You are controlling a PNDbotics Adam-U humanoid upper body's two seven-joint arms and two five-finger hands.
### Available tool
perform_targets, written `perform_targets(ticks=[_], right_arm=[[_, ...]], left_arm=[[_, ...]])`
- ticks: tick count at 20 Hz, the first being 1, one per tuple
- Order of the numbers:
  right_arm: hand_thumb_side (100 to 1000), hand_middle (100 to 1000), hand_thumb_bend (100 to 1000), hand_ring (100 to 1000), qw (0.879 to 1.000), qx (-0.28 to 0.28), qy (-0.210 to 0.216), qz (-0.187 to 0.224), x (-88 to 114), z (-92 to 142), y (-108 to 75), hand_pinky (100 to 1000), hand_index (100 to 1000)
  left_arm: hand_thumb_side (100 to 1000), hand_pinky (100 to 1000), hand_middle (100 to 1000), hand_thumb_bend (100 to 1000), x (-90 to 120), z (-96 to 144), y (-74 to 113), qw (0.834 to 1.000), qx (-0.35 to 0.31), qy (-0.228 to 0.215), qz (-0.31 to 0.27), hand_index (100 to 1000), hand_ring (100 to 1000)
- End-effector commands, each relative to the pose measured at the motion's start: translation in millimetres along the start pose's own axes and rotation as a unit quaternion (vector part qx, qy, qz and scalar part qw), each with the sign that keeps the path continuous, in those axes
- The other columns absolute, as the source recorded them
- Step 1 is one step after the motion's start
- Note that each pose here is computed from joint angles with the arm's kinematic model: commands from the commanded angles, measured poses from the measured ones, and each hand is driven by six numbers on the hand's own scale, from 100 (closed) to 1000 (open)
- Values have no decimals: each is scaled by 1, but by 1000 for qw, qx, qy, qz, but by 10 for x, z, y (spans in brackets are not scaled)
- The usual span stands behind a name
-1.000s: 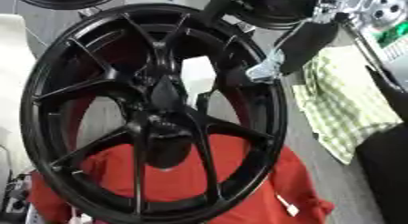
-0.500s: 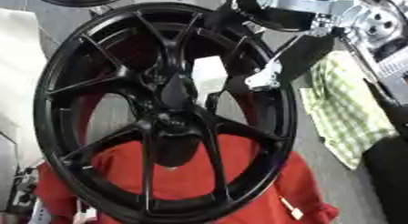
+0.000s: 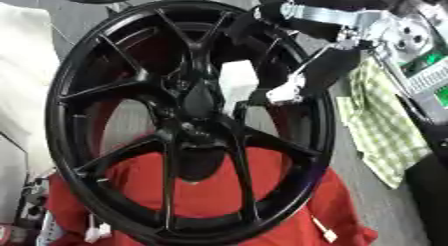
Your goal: Pull the pin out of the wheel hub.
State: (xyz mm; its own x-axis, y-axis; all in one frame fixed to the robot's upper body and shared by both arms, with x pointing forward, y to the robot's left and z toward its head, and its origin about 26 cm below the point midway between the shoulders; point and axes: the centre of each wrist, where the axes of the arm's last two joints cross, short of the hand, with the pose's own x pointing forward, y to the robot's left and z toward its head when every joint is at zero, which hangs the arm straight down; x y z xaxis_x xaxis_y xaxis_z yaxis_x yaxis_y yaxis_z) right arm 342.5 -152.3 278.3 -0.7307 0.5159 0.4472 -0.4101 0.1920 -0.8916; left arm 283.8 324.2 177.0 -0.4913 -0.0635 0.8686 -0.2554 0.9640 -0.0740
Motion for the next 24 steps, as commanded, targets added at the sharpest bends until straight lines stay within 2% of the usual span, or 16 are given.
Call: perform_targets(ticks=[1,16,22,24], right_arm=[[241,773,514,907,1000,-6,4,13,-2,3,-34,962,870],[228,757,517,905,1000,-1,23,20,-120,-46,29,960,867],[222,724,504,900,1000,1,24,19,-131,-44,27,956,849],[222,688,492,898,1000,4,22,17,-126,-48,29,954,830]], left_arm=[[794,718,552,100,86,-29,-14,1000,-3,-16,2,651,589],[799,719,552,102,87,-34,-35,1000,-6,-16,7,651,589],[800,719,552,102,85,-33,-42,1000,-8,-15,8,651,589],[801,720,552,102,85,-33,-44,1000,-9,-15,8,651,589]])
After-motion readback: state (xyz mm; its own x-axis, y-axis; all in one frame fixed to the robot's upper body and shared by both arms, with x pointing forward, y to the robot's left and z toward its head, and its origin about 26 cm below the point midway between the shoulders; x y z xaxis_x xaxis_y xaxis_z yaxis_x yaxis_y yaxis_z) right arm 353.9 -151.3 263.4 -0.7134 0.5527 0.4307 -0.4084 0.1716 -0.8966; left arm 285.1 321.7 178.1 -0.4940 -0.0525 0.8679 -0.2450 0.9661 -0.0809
